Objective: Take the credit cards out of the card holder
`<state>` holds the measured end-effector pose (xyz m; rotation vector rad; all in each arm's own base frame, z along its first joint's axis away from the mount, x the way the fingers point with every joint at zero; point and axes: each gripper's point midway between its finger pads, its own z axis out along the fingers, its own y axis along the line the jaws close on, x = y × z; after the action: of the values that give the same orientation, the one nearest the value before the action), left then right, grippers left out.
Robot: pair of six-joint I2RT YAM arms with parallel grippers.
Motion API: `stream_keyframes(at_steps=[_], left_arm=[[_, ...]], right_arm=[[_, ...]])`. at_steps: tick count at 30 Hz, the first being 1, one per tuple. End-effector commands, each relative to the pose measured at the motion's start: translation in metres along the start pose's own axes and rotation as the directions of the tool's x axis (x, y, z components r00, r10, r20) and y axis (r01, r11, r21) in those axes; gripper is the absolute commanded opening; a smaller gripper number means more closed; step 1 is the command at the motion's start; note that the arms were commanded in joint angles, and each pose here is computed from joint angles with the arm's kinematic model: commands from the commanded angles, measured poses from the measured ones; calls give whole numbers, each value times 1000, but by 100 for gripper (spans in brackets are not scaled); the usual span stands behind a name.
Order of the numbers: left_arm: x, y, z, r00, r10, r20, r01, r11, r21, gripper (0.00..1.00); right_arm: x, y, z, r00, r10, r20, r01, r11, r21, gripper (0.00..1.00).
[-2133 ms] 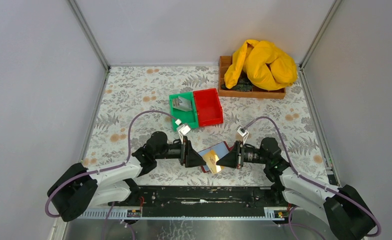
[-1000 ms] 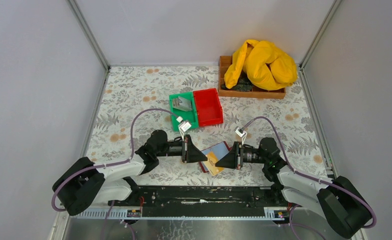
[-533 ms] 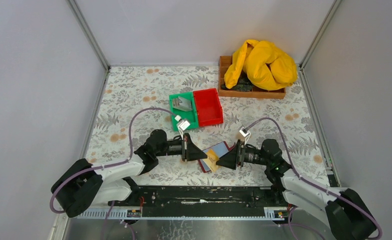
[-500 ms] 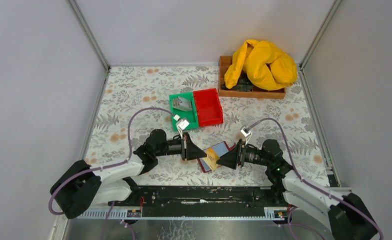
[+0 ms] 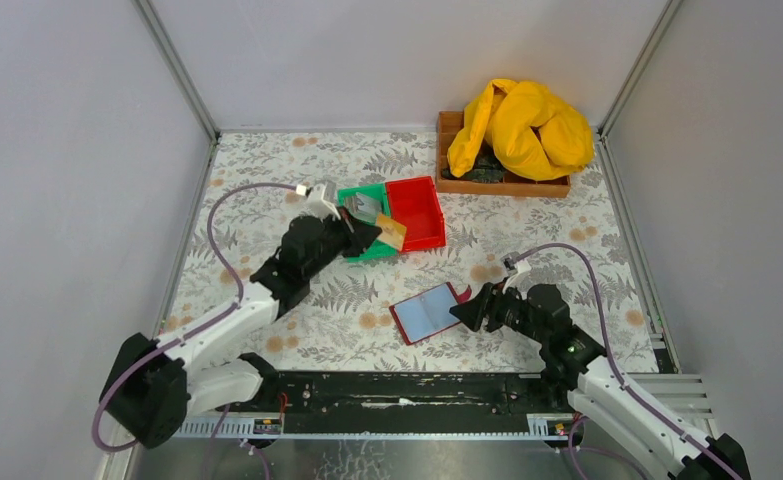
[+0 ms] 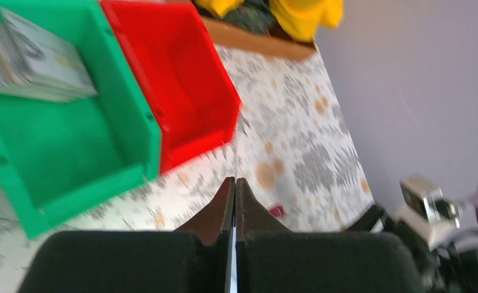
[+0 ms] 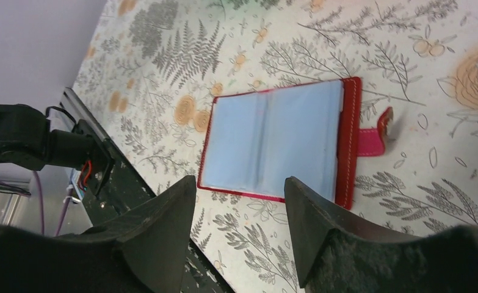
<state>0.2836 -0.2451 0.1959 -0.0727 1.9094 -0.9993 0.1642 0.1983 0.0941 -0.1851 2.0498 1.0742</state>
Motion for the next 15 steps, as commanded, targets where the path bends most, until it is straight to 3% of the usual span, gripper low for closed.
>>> stream_keyframes(at_steps=[1,7,15], left_arm=[[-45,32,22,996,56,75,-46,990,-134,0],[-87,52,48,989,57,136,-32,983,-179,0],[-85,91,75,988,40,150,6,955,-298,0]], right_arm=[[-5,-6,1,999,-31,17,30,999,34,62],[-5,-9,5,999,-36,9,36,998,45,62],[-1,-12,7,1000,-29,-11,30,998,50,62]])
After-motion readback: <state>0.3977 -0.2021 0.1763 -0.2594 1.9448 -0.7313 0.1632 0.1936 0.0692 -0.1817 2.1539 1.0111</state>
